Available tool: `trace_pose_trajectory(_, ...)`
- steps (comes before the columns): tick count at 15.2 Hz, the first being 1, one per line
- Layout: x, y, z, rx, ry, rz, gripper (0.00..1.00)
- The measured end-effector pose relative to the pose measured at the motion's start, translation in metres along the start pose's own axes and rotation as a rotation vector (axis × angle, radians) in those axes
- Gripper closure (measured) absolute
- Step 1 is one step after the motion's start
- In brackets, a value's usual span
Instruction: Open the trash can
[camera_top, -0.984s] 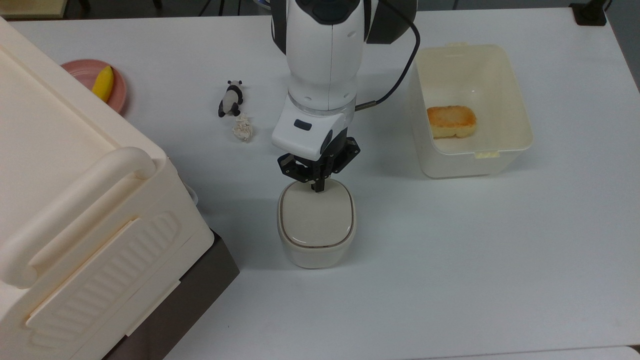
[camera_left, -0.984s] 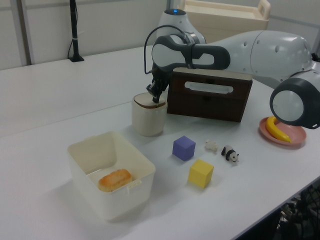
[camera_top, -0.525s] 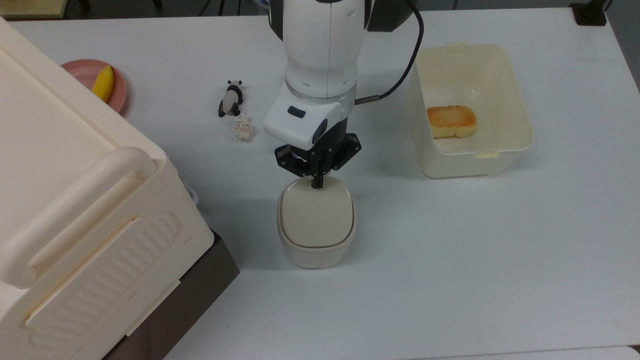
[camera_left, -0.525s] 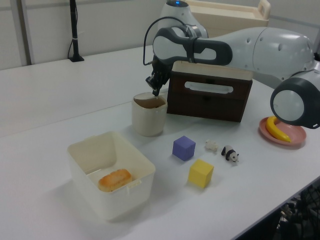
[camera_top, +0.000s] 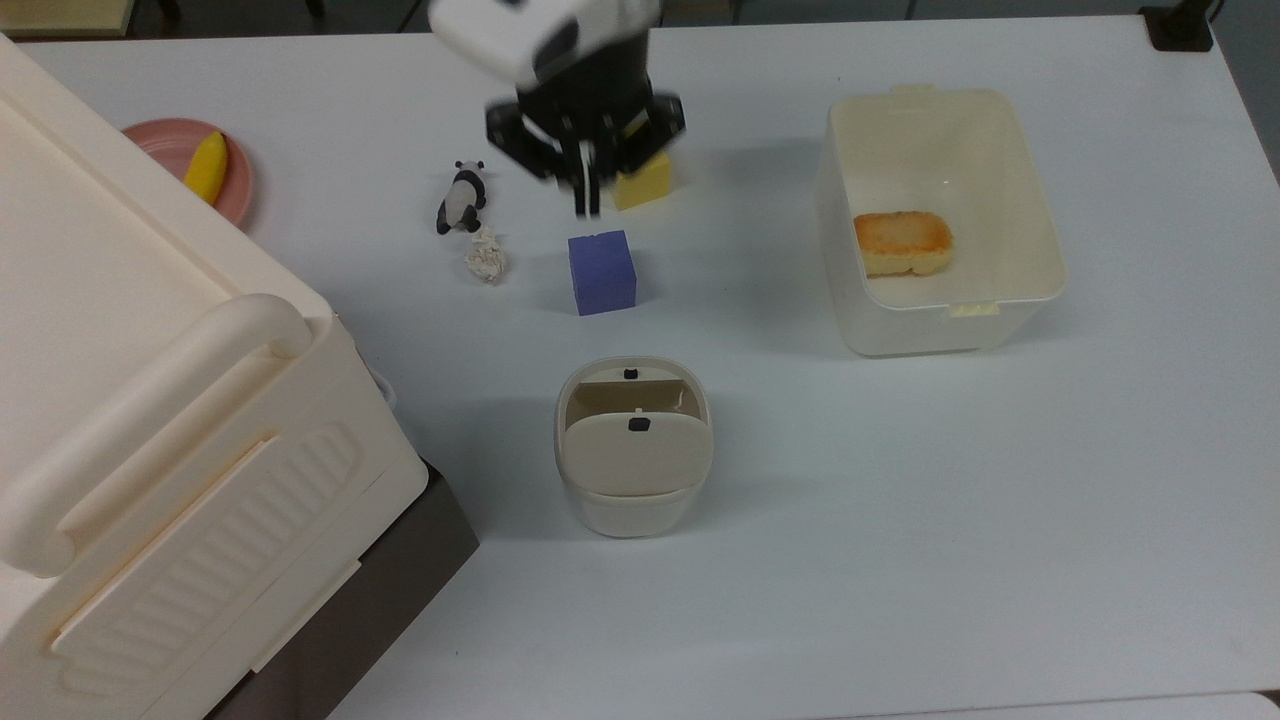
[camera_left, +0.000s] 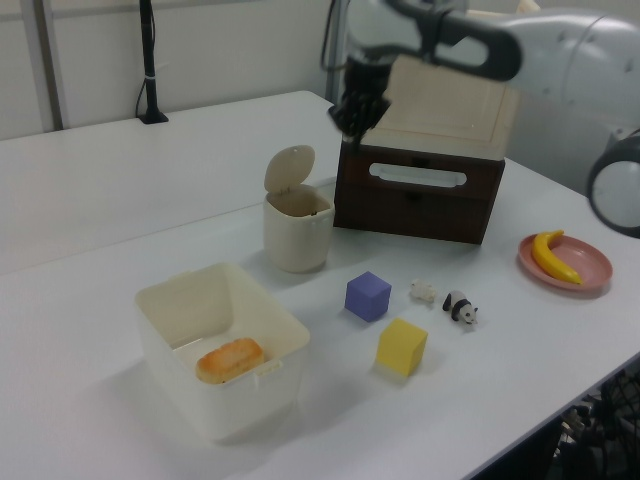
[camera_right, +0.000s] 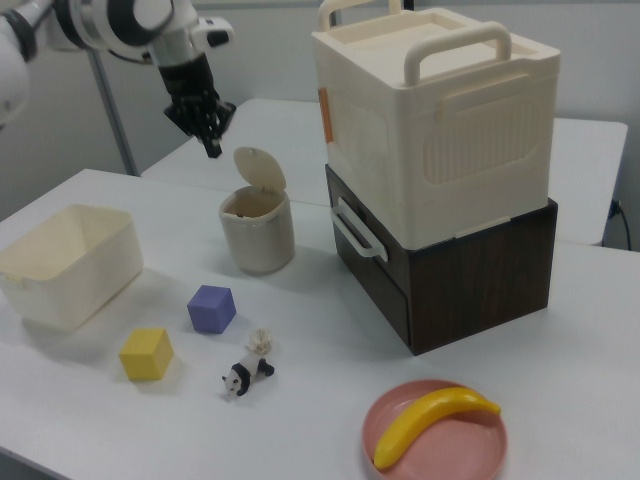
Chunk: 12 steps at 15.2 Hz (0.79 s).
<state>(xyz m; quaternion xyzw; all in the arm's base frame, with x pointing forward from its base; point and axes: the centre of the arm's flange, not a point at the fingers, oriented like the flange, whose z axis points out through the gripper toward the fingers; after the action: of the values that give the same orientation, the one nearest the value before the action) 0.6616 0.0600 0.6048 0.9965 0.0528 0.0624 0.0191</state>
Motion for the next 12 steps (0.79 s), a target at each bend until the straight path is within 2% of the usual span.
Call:
trace_pose_trajectory(5, -0.061, 0.031, -0.085, 0.004, -0.02, 0.035, 0.93)
trace_pose_trajectory(8, -0.11, 0.044, -0.107, 0.013, -0.026, 0.02, 0.89)
trace_pose_trajectory(10, -0.129, 0.052, -0.113, 0.018, -0.045, 0.034, 0.87)
trace_pose_trajectory(12, -0.14, 0.058, -0.115, 0.02, -0.06, 0.044, 0.65)
